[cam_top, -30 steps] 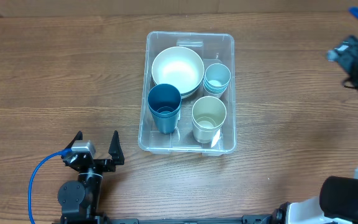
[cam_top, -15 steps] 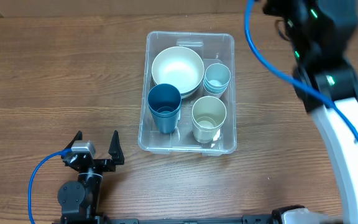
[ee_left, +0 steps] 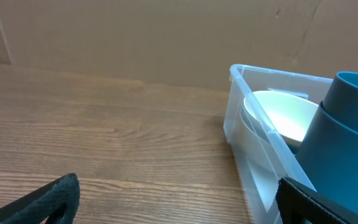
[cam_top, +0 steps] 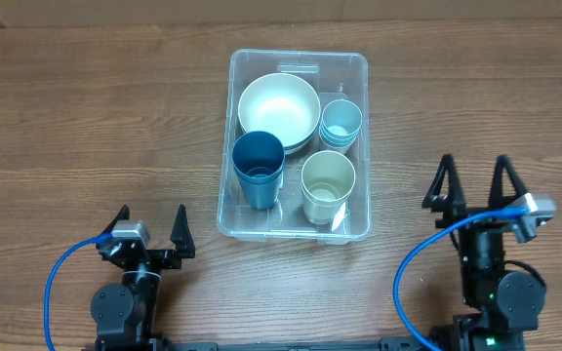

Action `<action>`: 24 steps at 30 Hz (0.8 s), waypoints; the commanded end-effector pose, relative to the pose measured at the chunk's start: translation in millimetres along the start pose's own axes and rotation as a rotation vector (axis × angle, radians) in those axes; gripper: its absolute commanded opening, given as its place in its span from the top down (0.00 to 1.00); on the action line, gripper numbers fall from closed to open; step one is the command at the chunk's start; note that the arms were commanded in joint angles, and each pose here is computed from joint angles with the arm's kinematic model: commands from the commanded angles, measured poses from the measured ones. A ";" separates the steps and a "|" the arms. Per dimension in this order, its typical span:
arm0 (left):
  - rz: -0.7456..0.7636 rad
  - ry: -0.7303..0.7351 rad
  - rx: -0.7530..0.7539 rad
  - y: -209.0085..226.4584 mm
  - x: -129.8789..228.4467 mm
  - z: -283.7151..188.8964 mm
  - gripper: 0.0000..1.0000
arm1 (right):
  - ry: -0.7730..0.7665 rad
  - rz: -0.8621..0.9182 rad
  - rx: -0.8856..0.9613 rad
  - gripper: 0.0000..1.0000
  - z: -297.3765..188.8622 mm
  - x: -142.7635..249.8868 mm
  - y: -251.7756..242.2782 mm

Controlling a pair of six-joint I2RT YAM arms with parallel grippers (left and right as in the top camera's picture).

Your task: Pack container

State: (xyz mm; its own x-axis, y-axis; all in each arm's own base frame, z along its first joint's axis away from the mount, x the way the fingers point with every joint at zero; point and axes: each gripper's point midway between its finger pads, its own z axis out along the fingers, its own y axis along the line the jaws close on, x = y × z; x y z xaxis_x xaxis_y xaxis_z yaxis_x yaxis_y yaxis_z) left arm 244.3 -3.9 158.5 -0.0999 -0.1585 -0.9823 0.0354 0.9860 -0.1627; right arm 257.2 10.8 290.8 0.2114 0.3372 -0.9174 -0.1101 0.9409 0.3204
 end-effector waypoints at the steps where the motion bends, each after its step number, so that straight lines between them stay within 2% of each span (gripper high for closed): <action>1: 0.019 -0.004 0.007 -0.6 0.1 -0.2 0.00 | 0.070 -0.004 -0.055 0.00 -8.3 35.6 0.3; 4: 0.019 -0.004 0.007 -0.6 0.1 -0.2 0.00 | 0.163 -0.001 -0.045 0.00 -12.5 64.1 -5.7; 9: 0.019 -0.004 0.007 -0.6 0.1 -0.2 0.00 | 0.179 0.000 -0.040 0.00 -27.4 77.9 -10.6; 17: 0.019 -0.004 0.007 -0.6 0.1 -0.2 0.00 | 0.327 0.007 0.001 0.00 -43.8 114.5 -21.7; 24: 0.019 -0.004 0.007 -0.6 0.1 -0.2 0.00 | 0.329 0.007 0.002 0.00 -43.9 115.0 -21.9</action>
State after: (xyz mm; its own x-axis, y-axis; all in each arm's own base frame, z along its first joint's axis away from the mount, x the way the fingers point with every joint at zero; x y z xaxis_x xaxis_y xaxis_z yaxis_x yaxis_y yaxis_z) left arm 244.3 -3.9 158.4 -0.0999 -0.1585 -0.9823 0.0354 0.9860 -0.1627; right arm 241.6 27.8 167.0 -0.1228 0.3178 -0.9402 -0.1052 0.9378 0.3308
